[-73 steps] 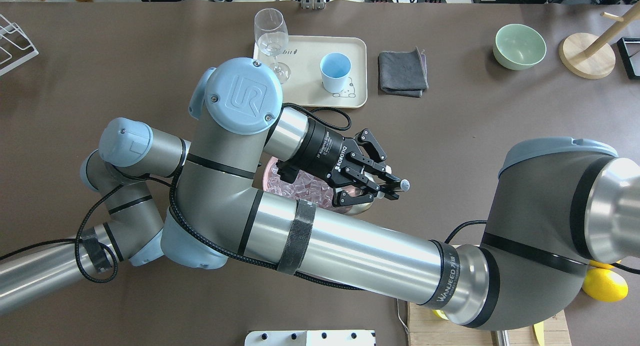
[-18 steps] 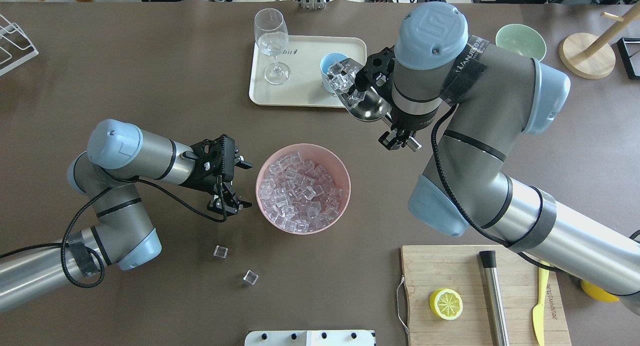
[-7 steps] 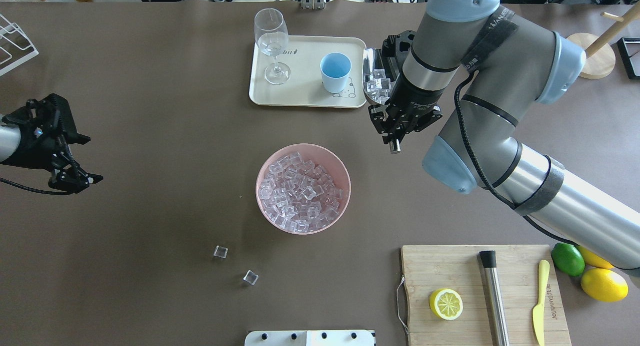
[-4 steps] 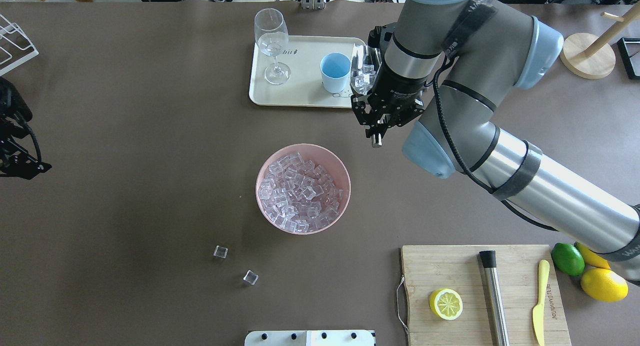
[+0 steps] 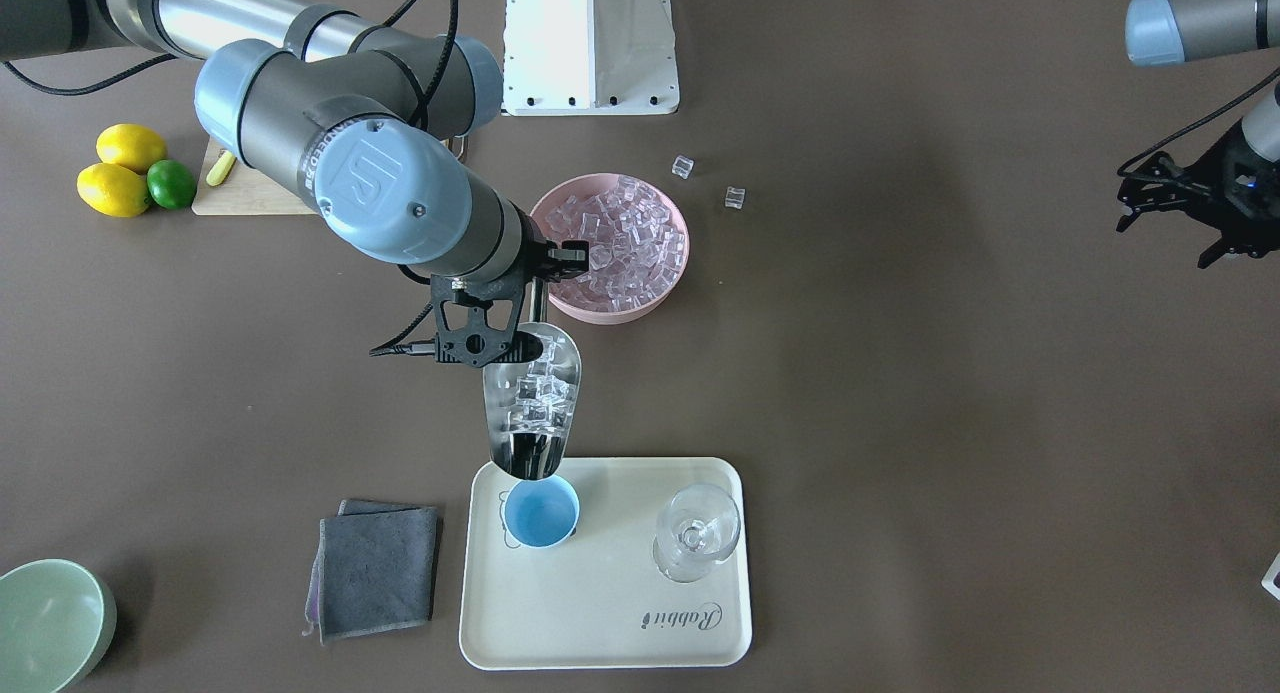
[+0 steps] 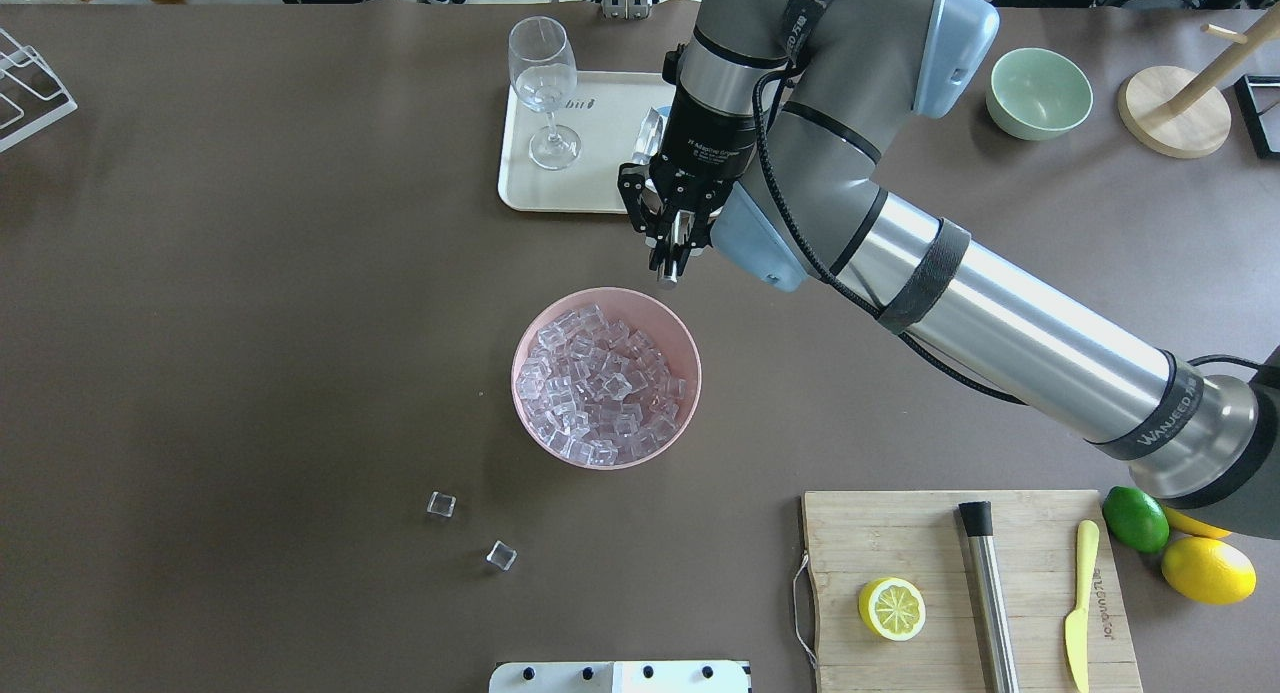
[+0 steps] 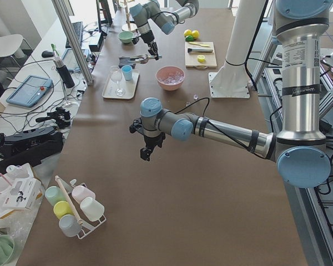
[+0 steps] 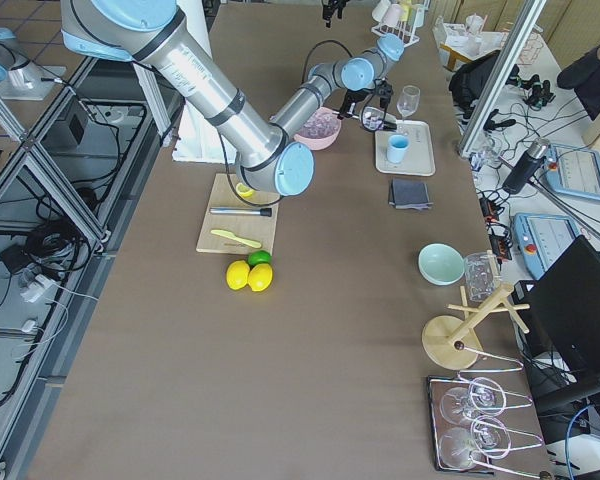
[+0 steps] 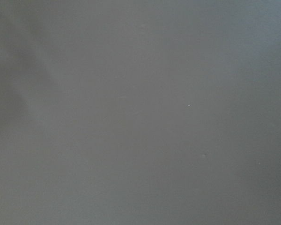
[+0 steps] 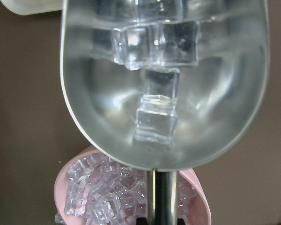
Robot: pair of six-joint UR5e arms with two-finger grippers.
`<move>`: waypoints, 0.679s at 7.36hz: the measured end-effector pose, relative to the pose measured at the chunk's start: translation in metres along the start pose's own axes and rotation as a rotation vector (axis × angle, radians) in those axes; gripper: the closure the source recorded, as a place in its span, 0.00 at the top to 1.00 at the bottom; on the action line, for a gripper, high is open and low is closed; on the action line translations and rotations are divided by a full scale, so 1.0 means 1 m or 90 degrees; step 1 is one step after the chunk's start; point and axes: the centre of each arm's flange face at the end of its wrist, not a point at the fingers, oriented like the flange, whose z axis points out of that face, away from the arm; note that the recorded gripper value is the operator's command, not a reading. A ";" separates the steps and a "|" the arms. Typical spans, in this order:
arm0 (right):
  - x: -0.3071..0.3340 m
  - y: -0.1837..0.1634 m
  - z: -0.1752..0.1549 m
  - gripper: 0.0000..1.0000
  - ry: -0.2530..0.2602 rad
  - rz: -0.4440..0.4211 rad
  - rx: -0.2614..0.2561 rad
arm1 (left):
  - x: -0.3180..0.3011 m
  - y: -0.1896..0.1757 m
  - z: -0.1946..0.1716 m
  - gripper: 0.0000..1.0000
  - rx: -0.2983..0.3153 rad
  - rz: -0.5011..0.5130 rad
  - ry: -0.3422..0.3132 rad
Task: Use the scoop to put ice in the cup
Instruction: 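Carry the scoop over the clear glass with the right gripper while the left arm withdraws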
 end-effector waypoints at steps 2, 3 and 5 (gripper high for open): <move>0.005 -0.011 0.005 0.00 -0.030 0.042 -0.075 | -0.039 0.023 -0.013 0.98 -0.015 -0.088 0.009; 0.006 -0.014 0.002 0.00 -0.042 0.057 -0.099 | -0.053 0.033 -0.018 0.98 -0.019 -0.128 0.024; 0.001 -0.027 -0.010 0.00 -0.068 0.091 -0.137 | -0.069 0.045 -0.027 0.98 -0.034 -0.186 0.040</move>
